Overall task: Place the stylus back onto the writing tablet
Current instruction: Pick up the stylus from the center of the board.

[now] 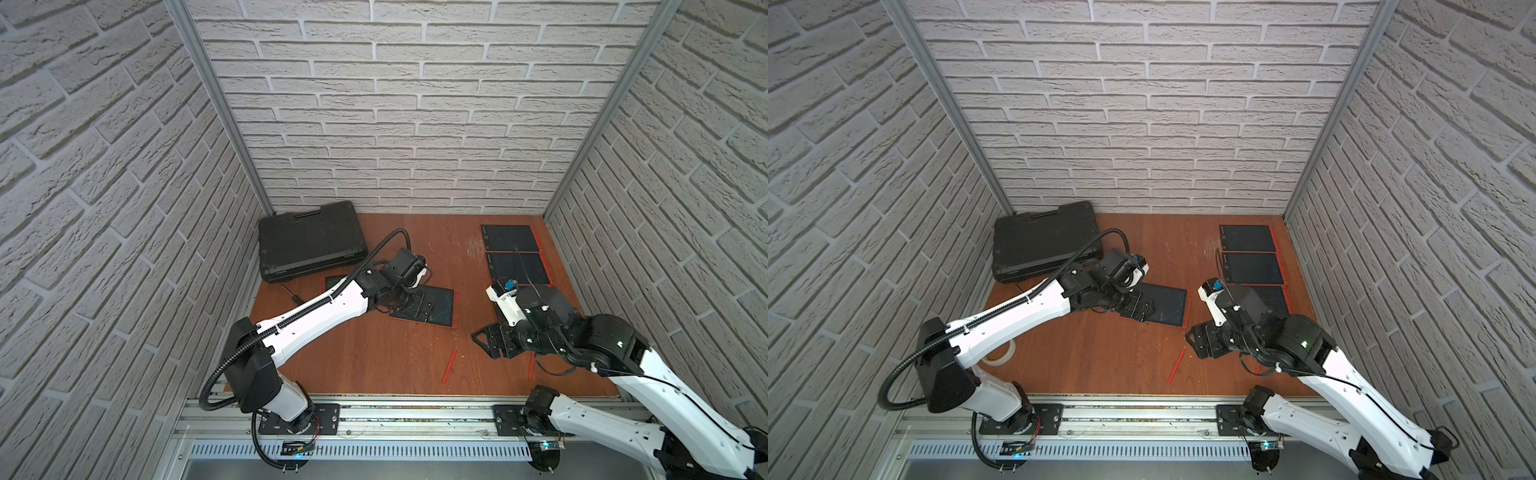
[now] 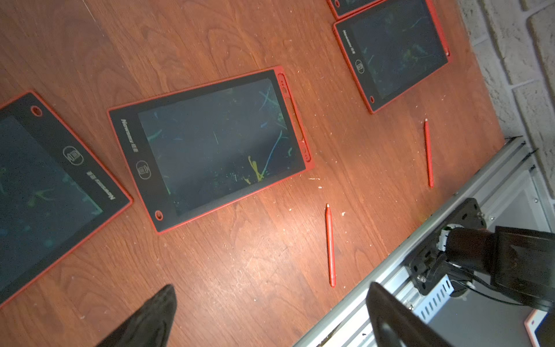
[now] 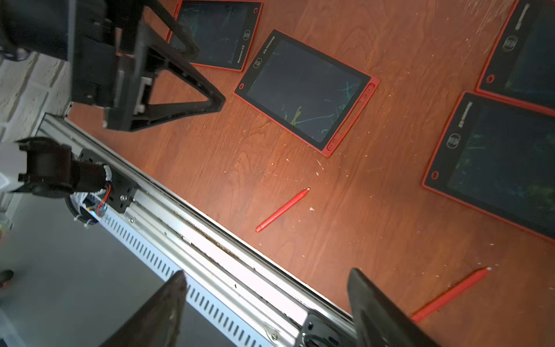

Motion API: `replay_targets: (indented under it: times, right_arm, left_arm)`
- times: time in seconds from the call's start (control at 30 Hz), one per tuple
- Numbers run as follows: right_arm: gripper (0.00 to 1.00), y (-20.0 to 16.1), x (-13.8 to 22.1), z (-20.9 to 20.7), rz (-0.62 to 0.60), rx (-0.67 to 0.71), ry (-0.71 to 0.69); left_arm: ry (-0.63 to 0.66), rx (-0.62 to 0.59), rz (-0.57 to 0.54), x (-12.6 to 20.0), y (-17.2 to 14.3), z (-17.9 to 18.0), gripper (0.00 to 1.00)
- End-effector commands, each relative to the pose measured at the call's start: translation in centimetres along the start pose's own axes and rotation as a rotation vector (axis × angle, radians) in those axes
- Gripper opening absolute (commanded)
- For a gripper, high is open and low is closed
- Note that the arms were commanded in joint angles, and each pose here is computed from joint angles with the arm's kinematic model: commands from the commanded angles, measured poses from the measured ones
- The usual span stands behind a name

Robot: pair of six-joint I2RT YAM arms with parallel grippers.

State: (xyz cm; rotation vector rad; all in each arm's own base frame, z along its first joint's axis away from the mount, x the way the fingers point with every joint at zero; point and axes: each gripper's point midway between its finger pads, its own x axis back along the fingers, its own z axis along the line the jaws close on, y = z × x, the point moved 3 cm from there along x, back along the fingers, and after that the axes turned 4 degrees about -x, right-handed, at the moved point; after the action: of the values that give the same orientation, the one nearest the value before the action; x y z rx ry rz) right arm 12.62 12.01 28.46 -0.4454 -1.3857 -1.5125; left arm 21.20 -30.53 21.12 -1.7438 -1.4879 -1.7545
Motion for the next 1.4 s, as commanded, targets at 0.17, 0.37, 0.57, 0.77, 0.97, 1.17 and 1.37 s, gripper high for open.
replay_targets:
  times: [0.17,0.37,0.57,0.77,0.97,1.17,1.37]
  right_arm:
    - [0.96,-3.8,2.8,-1.9,0.068,0.085,-0.029]
    - [0.94,-5.3,2.3,-2.5,0.062,0.111,-0.007]
    - [0.94,-5.8,1.5,-2.6,0.064,0.106,0.003]
    - [0.93,-6.1,0.8,-2.6,0.076,0.098,0.003]
    - [0.94,-6.6,0.4,-2.6,0.092,0.104,0.018]
    - [0.94,-6.7,0.2,-2.7,0.082,0.109,0.016]
    - [0.94,-6.7,0.1,-3.1,0.062,0.105,0.003]
  left_arm:
    - [0.041,0.029,0.067,-3.8,-2.3,-3.9,0.91]
    - [-0.012,-0.012,0.132,-7.0,-3.6,-7.1,0.76]
    - [0.015,-0.011,0.149,-9.0,-4.1,-8.5,0.65]
    - [0.053,0.021,0.158,-11.0,-4.9,-9.1,0.54]
    - [0.079,-0.004,0.204,-12.6,-5.7,-9.6,0.47]
    - [0.077,-0.015,0.24,-13.5,-6.5,-9.9,0.38]
    - [0.087,-0.024,0.274,-14.4,-7.7,-10.0,0.38]
